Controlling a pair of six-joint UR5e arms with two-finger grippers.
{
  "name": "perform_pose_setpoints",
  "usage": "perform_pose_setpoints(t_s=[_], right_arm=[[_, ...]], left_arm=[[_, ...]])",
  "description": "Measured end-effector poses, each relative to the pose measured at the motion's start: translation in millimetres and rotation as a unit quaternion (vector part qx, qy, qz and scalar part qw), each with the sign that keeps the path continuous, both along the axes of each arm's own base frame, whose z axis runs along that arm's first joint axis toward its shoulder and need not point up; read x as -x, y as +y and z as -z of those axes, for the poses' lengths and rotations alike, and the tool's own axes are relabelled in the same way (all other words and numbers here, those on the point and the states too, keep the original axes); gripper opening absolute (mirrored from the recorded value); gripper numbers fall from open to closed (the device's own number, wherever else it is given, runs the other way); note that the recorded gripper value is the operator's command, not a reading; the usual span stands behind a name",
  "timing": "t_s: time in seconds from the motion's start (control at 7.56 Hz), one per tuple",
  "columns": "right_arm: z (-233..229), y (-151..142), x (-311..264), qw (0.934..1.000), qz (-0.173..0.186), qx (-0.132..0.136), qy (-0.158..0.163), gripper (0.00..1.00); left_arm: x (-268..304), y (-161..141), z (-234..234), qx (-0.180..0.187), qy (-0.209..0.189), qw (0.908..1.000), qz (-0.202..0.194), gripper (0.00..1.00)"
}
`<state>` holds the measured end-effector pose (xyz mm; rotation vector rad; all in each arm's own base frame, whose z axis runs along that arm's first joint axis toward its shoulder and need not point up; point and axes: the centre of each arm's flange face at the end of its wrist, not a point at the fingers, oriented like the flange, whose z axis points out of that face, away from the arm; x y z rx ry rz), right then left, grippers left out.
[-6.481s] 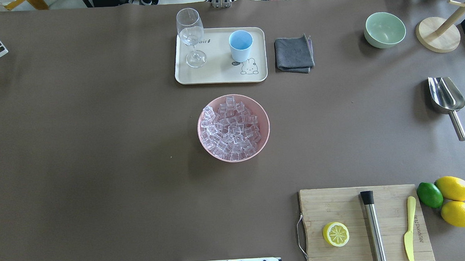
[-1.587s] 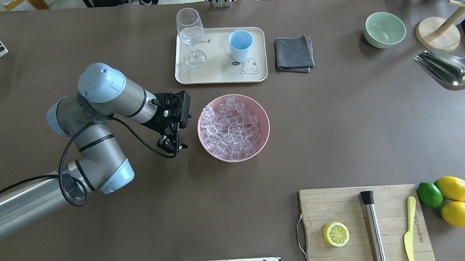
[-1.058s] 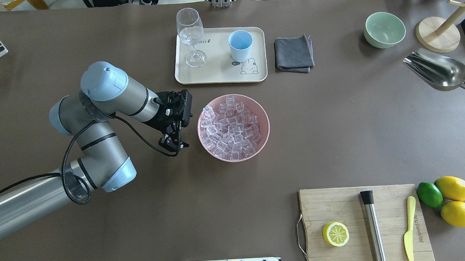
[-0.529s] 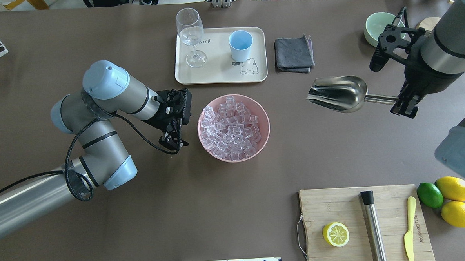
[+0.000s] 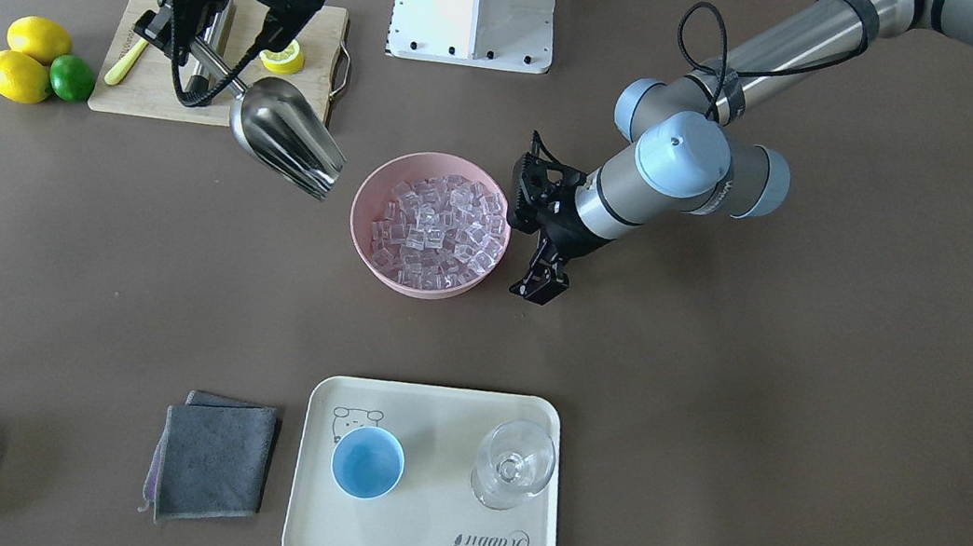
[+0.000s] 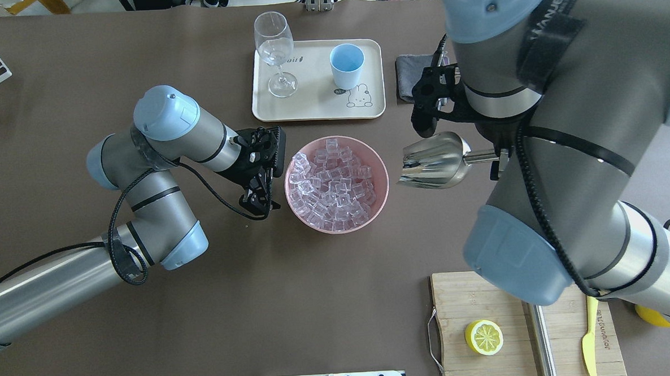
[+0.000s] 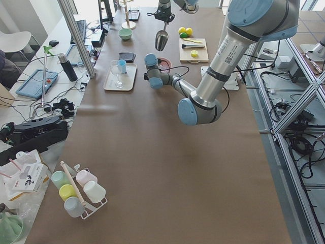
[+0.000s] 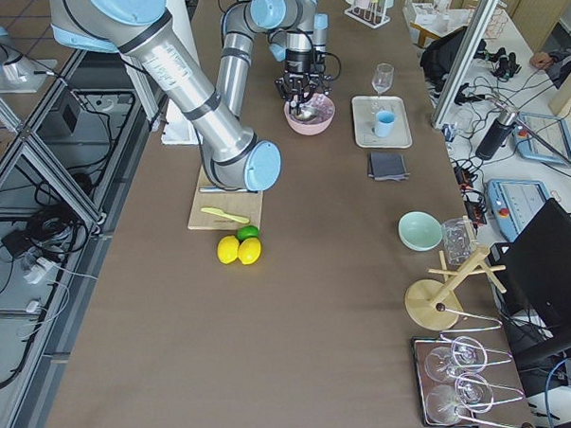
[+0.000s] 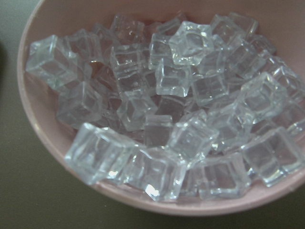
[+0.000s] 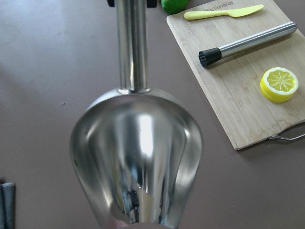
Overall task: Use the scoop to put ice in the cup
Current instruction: 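Lift the scoop with the right gripper and carry it toward the bowl, then lower the scoop into the ice cubes with the right gripper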
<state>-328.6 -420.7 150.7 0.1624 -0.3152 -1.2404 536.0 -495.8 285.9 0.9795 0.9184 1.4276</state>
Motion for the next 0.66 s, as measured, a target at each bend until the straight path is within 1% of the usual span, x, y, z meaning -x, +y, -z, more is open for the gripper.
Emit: perform_pose_setpoints(t_s=[0.13, 0.26, 0.4, 0.66], right_arm=[[15, 0, 18, 0.9996, 0.012, -0.007, 0.025, 0.00], [28, 0, 34, 0.9984, 0.022, -0.012, 0.050, 0.00], [39, -2, 46, 0.9971, 0.029, -0.016, 0.068, 0.00], [58, -8, 79, 0.9932, 0.044, -0.027, 0.104, 0.00]], left_arm=[[0, 1, -1, 0.011, 0.000, 0.9999, 0.001, 0.99], [0, 2, -3, 0.032, 0.000, 0.9995, 0.002, 0.99], [1, 3, -4, 0.046, 0.000, 0.9989, 0.002, 0.99], [-1, 5, -3, 0.060, 0.002, 0.9982, 0.003, 0.99]])
